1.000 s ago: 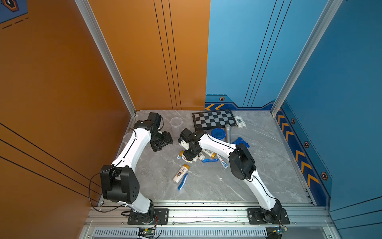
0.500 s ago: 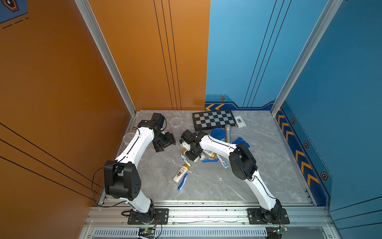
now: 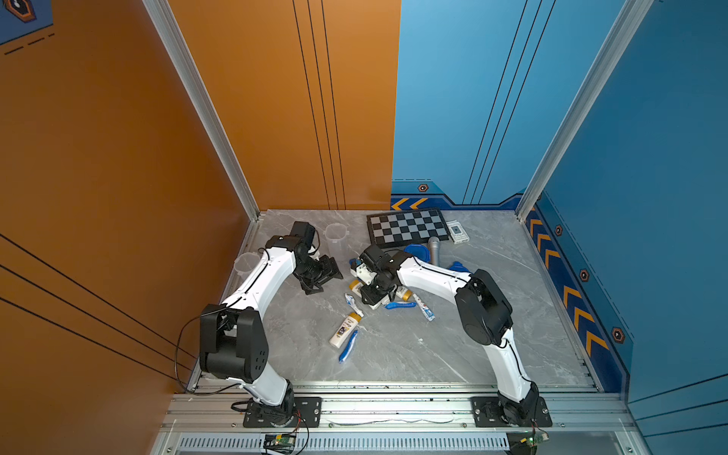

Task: Pack away toiletry kits
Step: Pick up the toiletry item from the center of the board.

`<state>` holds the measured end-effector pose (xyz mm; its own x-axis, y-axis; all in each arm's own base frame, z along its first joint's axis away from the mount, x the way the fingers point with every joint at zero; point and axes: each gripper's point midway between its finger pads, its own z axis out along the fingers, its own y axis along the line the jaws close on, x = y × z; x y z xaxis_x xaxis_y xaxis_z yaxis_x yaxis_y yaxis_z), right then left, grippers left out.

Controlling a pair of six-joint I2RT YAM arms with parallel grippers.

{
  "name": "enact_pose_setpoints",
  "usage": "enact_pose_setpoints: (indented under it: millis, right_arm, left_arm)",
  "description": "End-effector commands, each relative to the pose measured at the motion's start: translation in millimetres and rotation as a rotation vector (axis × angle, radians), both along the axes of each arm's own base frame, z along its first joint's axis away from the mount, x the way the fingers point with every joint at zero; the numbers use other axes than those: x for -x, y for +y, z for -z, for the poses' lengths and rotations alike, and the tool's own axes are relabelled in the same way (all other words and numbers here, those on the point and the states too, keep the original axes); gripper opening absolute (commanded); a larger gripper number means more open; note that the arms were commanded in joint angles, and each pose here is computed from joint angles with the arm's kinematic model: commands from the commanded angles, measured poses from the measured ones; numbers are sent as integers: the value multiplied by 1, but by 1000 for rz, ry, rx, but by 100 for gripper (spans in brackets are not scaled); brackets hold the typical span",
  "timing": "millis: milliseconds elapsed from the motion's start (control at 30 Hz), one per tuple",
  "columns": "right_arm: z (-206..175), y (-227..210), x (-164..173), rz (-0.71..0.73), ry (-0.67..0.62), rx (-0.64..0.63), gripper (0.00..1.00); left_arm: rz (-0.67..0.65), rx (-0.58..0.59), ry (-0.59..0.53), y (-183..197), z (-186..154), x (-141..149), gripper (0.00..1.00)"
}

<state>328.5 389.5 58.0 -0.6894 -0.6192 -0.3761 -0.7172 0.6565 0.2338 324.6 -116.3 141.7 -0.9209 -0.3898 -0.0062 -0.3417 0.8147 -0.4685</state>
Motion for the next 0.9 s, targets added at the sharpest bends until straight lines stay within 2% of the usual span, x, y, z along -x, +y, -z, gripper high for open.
enact_pose_setpoints:
  millis: [0, 200, 433, 567, 733, 867]
  right_arm:
    - [-54, 19, -5, 20, -23, -208, 19]
    - [-93, 24, -1, 2, -48, -306, 20]
    - [-115, 28, 2, -15, -69, -358, 21]
    - [-120, 30, 2, -21, -73, -372, 22]
    - [-127, 35, 3, -36, -63, -408, 24]
    - [-133, 38, 6, -61, -67, -426, 25]
  left_arm:
    - [16, 132, -51, -19, -17, -2, 79]
    - [20, 179, -76, -27, -19, -12, 90]
    - [26, 261, -108, -46, -22, -33, 87]
    - [50, 263, -102, -54, -19, -34, 76]
    - [39, 300, -120, -58, -19, -35, 51]
    - [48, 296, -127, -58, -19, -34, 38]
